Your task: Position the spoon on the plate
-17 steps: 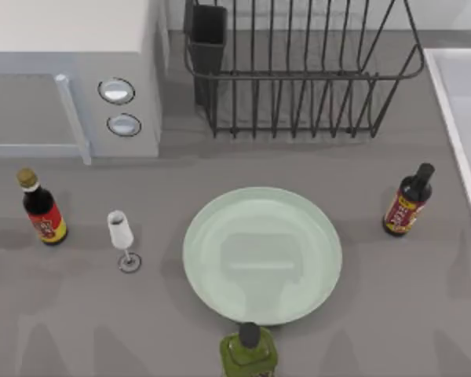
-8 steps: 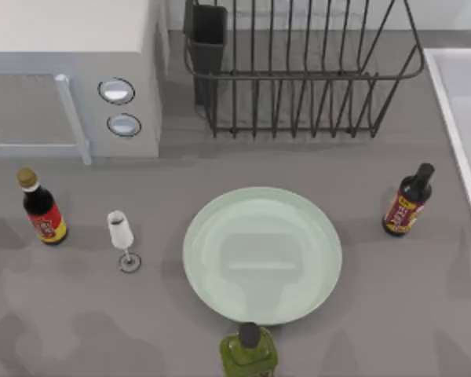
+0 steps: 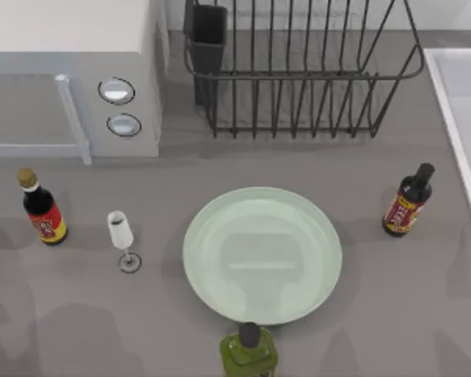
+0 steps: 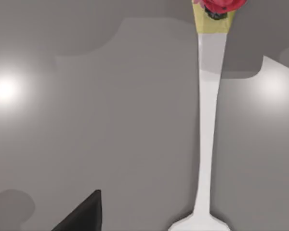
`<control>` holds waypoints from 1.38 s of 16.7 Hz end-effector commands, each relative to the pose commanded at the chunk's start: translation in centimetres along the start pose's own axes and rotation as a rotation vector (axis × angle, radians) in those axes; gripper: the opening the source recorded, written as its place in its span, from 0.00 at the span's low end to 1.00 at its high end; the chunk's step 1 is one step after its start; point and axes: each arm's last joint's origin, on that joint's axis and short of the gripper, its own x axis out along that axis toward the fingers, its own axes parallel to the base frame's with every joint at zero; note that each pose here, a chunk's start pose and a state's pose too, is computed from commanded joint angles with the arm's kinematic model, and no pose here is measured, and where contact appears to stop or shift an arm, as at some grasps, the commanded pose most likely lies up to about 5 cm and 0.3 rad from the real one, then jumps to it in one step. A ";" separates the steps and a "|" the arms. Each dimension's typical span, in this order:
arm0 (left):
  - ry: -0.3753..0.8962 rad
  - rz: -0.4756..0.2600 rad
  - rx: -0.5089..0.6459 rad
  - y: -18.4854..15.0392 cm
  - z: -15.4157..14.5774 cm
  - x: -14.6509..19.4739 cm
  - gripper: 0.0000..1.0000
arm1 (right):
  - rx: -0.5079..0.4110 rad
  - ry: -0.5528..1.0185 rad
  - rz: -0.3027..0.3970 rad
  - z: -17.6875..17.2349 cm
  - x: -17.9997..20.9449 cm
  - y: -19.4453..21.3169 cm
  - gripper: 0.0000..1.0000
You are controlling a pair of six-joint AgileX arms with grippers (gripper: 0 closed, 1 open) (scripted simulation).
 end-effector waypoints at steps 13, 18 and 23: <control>-0.002 0.005 0.000 0.2 0.1 9.1 1.00 | 0.000 0.000 0.000 0.0 0.0 0.0 1.00; 0.000 0.000 0.000 0.0 0.0 10.0 1.00 | 0.000 0.000 0.000 0.0 0.0 0.0 1.00; 0.000 0.000 0.000 0.0 0.0 10.0 0.70 | 0.000 0.000 0.000 0.0 0.0 0.0 1.00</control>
